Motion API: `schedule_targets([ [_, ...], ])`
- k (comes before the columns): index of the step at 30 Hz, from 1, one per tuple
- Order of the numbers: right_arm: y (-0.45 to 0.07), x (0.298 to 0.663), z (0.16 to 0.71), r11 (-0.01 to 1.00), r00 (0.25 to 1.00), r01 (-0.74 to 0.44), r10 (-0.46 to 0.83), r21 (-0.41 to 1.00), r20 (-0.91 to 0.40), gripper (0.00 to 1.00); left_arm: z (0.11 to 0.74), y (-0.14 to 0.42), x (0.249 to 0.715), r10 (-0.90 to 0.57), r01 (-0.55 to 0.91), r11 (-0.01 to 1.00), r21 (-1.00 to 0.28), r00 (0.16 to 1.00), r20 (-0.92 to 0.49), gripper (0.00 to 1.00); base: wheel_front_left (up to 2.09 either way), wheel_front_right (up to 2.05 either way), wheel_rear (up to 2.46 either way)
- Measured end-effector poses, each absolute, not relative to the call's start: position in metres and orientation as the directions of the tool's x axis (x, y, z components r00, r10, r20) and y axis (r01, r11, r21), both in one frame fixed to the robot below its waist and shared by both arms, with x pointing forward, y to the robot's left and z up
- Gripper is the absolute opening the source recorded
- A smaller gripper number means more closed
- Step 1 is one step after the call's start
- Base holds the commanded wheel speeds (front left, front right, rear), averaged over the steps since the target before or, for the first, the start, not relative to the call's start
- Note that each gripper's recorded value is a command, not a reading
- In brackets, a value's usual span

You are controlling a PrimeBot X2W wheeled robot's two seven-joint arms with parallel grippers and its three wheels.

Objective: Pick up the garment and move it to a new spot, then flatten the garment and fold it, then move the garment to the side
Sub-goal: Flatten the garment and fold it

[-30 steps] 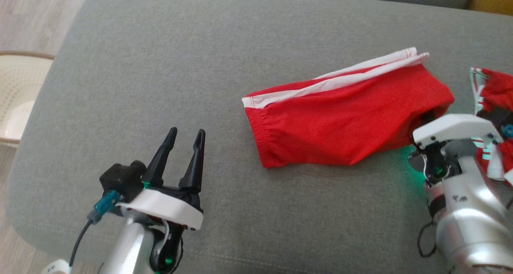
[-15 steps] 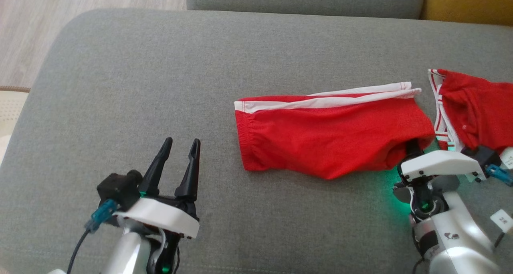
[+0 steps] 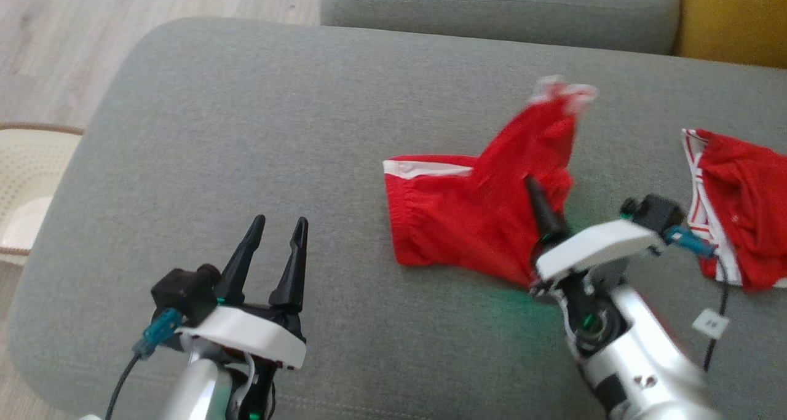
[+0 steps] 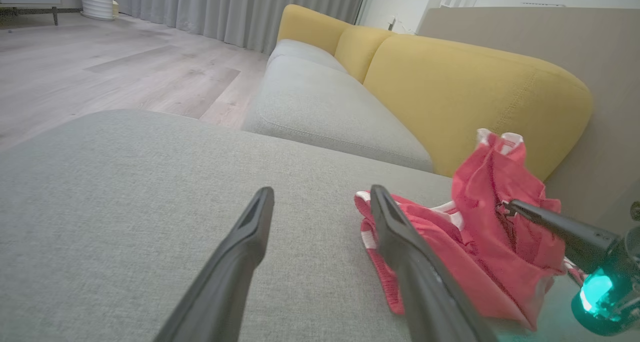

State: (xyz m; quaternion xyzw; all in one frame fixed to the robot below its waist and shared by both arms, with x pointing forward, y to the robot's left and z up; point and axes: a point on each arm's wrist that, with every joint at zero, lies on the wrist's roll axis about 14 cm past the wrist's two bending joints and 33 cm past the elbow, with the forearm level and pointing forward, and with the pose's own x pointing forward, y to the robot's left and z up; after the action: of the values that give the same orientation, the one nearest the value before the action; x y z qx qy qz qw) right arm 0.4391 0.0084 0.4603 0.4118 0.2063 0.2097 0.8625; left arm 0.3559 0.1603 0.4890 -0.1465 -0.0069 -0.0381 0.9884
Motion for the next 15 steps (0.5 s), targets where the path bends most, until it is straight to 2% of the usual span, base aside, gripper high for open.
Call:
schedule_targets([
  [7, 0.056, 0.404, 0.446, 0.584, 0.709, -0.309, 0.668, 0.751, -0.228, 0.0, 0.489, 0.175, 0.345, -0.023, 0.029, 0.958, -0.286, 0.999, 0.023, 1.0, 0.0, 0.0, 0.0],
  [11, 0.068, 0.391, 0.433, 0.601, 0.663, -0.335, 0.698, 0.725, -0.271, 0.0, 0.485, 0.182, 0.336, 0.003, -0.001, 0.957, -0.29, 1.0, 0.009, 1.0, 0.0, 0.0, 0.0],
  [12, 0.069, 0.389, 0.429, 0.614, 0.659, -0.346, 0.697, 0.709, -0.282, 0.22, 0.484, 0.183, 0.334, 0.009, -0.007, 0.957, -0.29, 1.0, 0.006, 1.0, 0.0, 0.0, 0.0],
  [13, 0.069, 0.389, 0.426, 0.623, 0.66, -0.353, 0.695, 0.698, -0.287, 1.0, 0.483, 0.184, 0.333, 0.013, -0.011, 0.957, -0.29, 1.0, 0.004, 1.0, 0.0, 0.0, 0.0],
  [15, 0.071, 0.391, 0.422, 0.647, 0.655, -0.383, 0.694, 0.659, -0.3, 1.0, 0.483, 0.186, 0.332, 0.019, -0.017, 0.957, -0.29, 1.0, 0.003, 1.0, 0.0, 0.0, 0.0],
])
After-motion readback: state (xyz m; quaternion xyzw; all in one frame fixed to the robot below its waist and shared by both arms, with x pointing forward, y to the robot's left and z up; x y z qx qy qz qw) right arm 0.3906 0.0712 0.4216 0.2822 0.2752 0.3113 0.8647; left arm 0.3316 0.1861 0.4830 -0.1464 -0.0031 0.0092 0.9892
